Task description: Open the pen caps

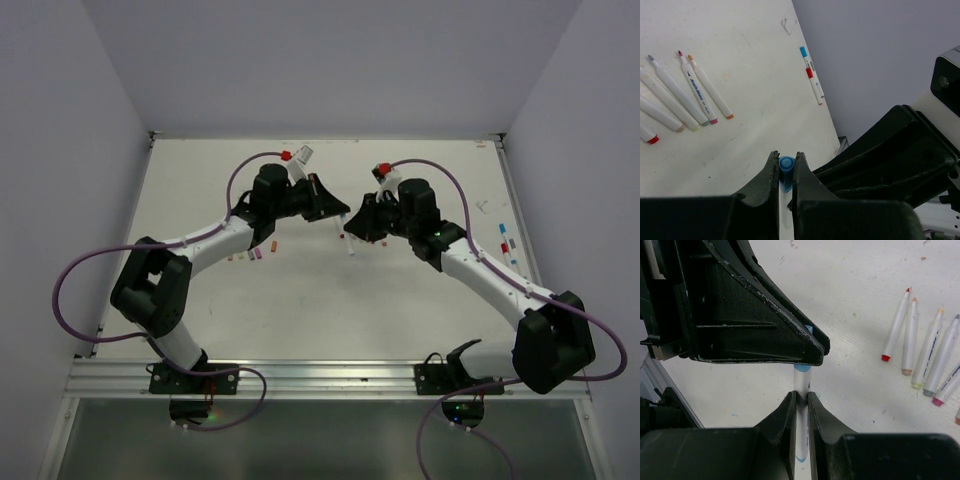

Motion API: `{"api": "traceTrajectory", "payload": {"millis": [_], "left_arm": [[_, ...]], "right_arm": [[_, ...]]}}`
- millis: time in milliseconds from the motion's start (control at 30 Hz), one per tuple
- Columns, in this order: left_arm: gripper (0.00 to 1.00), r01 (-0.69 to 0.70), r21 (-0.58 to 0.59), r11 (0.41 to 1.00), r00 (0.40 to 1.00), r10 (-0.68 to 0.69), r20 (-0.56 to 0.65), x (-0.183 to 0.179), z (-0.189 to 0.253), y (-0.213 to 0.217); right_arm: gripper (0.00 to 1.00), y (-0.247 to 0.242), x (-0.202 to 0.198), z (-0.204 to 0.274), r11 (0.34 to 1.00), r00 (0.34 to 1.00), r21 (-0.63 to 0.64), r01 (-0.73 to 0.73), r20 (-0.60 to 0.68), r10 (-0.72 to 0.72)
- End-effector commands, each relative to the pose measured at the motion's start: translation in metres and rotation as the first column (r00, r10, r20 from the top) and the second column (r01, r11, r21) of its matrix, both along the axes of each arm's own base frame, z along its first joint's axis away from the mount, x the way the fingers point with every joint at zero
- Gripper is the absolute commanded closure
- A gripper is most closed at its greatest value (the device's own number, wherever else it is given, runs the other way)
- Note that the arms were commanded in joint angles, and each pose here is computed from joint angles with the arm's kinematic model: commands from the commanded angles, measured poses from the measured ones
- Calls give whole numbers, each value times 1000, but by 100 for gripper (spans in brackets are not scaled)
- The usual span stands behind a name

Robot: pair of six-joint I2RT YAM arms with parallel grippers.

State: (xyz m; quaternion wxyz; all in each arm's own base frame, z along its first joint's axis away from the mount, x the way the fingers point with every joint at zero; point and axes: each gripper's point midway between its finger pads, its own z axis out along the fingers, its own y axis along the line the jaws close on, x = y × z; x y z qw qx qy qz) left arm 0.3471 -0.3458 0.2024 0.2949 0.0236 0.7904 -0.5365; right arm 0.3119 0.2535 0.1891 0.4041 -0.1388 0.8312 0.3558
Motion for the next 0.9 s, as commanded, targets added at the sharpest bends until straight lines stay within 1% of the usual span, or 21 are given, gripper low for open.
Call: {"api": "traceTrajectory", "payload": {"millis": [0, 33, 67, 100, 133, 167, 200, 267, 300, 367, 433, 500, 600, 633, 700, 767, 867], "left_arm": [[100, 35, -38, 999, 999, -34, 27, -6, 9, -1], [100, 31, -38, 999, 999, -30, 34, -7, 11, 0], [100, 31, -38, 999, 999, -29, 40, -6, 13, 2], [100, 30, -35, 999, 999, -29, 43, -5, 14, 3], [100, 30, -39, 999, 998, -29, 48, -5, 16, 4], [100, 36, -46, 998, 998, -34, 53, -5, 18, 5], [100, 36, -56, 998, 998, -33, 52, -5, 21, 5], [100, 43, -69, 997, 998, -40, 57, -7, 24, 7], [100, 47, -76, 996, 997, -42, 68, -7, 27, 7], [100, 51, -88, 995, 996, -45, 77, -10, 31, 7], [100, 55, -103, 993, 995, -46, 83, -11, 35, 8], [100, 67, -124, 990, 995, -57, 80, -13, 39, 7], [100, 89, -170, 981, 994, -78, 71, -21, 44, 6], [100, 93, -176, 980, 995, -83, 63, -23, 41, 6], [100, 103, -190, 976, 993, -92, 69, -27, 46, 7], [100, 101, -185, 978, 993, -89, 72, -28, 45, 8], [100, 98, -183, 978, 994, -85, 75, -30, 47, 12]], "right_arm": [[100, 7, 3, 37, 998, 1000, 61, 1, 28, -2], [100, 7, 1, 35, 999, 1000, 47, -8, 6, 7], [100, 14, -15, 34, 994, 994, 42, -98, -49, 101], [100, 17, -23, 36, 981, 981, 18, -193, -4, 193], [94, 20, -33, 33, 972, 972, 26, -235, 3, 235], [84, 17, -38, 45, 970, 970, 39, -239, 55, 237], [53, 14, -39, 47, 972, 969, 33, -232, 88, 229], [28, 7, -40, 47, 980, 973, 29, -195, 131, 190], [1, 3, -42, 54, 984, 973, 46, -175, 164, 165], [1, 3, -47, 63, 981, 974, 90, -173, 166, 157], [1, 12, -58, 75, 959, 965, 169, -225, 172, 196], [1, 17, -61, 74, 948, 973, 229, -222, 110, 201], [1, 28, -57, 54, 942, 964, 208, -262, 16, 265], [2, 27, -53, 40, 955, 966, 172, -242, -45, 253], [2, 25, -50, 37, 958, 970, 165, -233, -25, 240], [2, 19, -46, 40, 970, 982, 154, -190, 25, 189], [4, 19, -46, 37, 970, 979, 136, -202, 20, 201]]}}
